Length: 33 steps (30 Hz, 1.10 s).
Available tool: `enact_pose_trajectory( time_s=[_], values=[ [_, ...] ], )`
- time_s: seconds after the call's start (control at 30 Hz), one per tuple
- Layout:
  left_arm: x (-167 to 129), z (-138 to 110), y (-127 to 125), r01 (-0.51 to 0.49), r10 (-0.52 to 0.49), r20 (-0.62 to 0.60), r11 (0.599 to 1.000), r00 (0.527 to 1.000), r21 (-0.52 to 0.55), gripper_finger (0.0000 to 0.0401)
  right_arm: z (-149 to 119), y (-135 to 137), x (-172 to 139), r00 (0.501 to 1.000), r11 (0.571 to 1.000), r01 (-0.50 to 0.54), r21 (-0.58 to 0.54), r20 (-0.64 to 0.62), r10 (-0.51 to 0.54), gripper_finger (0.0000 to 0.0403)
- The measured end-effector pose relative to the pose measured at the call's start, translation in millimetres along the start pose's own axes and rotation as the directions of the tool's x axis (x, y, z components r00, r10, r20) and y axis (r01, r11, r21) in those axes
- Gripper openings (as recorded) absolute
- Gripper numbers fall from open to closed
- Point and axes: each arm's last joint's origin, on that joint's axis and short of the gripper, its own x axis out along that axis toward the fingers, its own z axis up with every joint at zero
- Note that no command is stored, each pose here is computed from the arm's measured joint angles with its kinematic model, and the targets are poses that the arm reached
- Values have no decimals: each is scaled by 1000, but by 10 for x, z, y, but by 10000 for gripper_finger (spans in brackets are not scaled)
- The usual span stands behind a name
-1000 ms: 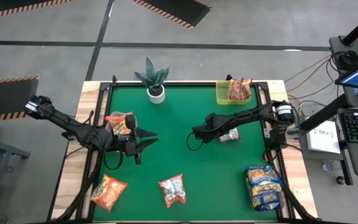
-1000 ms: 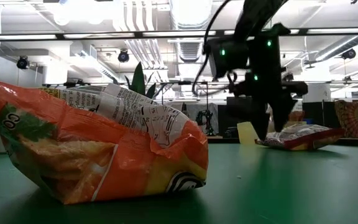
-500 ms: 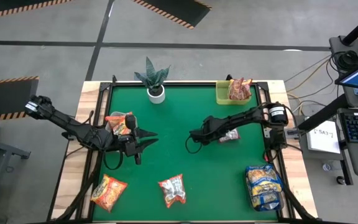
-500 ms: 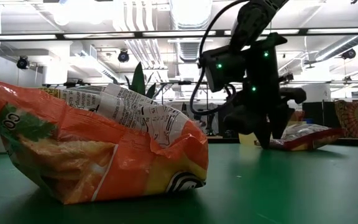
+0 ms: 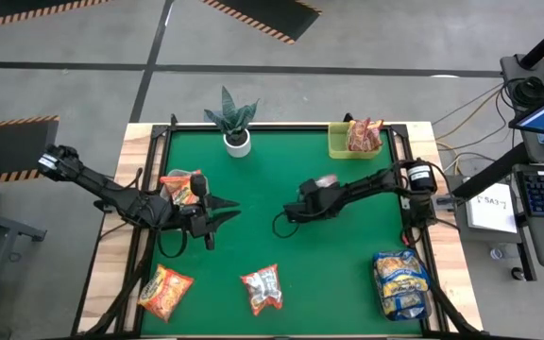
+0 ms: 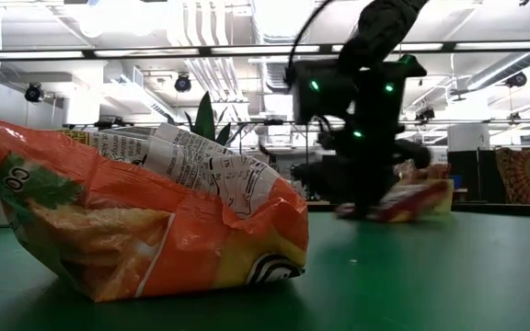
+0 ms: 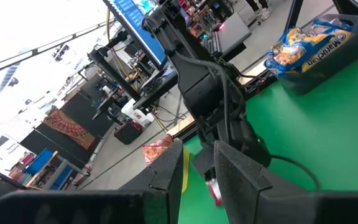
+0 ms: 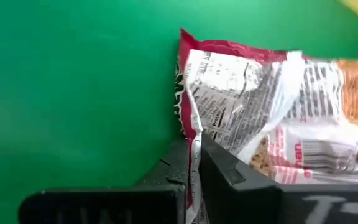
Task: Sort Maruchan noodles
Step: Put the red noodle pack into the yellow bin
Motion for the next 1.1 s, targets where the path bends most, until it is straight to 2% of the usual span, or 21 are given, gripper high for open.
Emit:
enact_pose_trajectory(
  time_s=[0.1,0.2,0.3,0.4,0.63,0.8,0.93,1.1],
  values=[
    [0,0,0,0,0,0,1000,1000,0,75,46,180,-53,986,988,-155,-18,65,156,14],
    [0,0,1,-1,1,0,1000,1000,-1,75,100,348,-116,942,950,-301,-78,134,309,13],
    [0,1,1,0,0,1,1000,1000,-1,75,170,434,-199,892,911,-392,-129,191,411,13],
    [0,1,1,-1,1,1,1000,1000,-1,75,246,420,-311,863,892,-428,-145,227,451,13],
    [0,1,1,-1,1,1,1000,1000,-1,75,495,172,-566,833,880,-444,-169,285,475,13],
    [0,0,0,0,0,0,1000,1000,0,75,596,-201,-642,862,904,-405,-135,274,427,13],
    [0,-3,-2,2,-2,-2,1000,1000,2,75,586,-522,-577,874,917,-392,-70,285,395,13],
    [5,-7,0,2,-2,-4,1000,1000,5,75,453,-867,-294,908,934,-352,67,266,323,13]
  ],
)
